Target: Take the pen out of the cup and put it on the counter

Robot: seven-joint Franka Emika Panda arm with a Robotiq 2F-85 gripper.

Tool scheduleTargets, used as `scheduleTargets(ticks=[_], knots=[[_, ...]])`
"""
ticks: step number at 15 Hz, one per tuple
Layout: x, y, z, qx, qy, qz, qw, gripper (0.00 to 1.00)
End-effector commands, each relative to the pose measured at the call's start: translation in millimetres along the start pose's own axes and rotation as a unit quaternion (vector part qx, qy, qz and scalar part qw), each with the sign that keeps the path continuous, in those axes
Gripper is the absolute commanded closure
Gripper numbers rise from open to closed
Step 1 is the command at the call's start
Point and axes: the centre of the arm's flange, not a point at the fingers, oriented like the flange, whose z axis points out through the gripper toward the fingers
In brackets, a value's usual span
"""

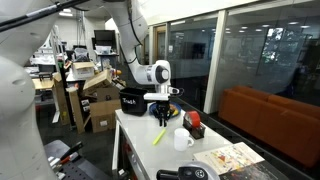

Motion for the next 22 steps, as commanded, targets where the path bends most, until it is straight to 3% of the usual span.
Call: scheduleTargets(ticks=[1,5,7,13,20,21,22], knots=[[6,2,1,-0.001,0.002,0.002,1.0,0.42],[6,3,0,0.0,0.003,0.006,1.0,0.13],[7,5,-3,-0.002,0.001,0.037,0.9993,0.01],[9,22,-26,-0.009,0.018,0.136,0.9904,0.0],[8,52,-56,-0.002,0.007,0.253,0.9674,0.0],[10,49,-45,-0.009,0.022,0.227,0.9737,0.0],[9,52,-49,-0.008,0.018,0.236,0.9716,0.0]])
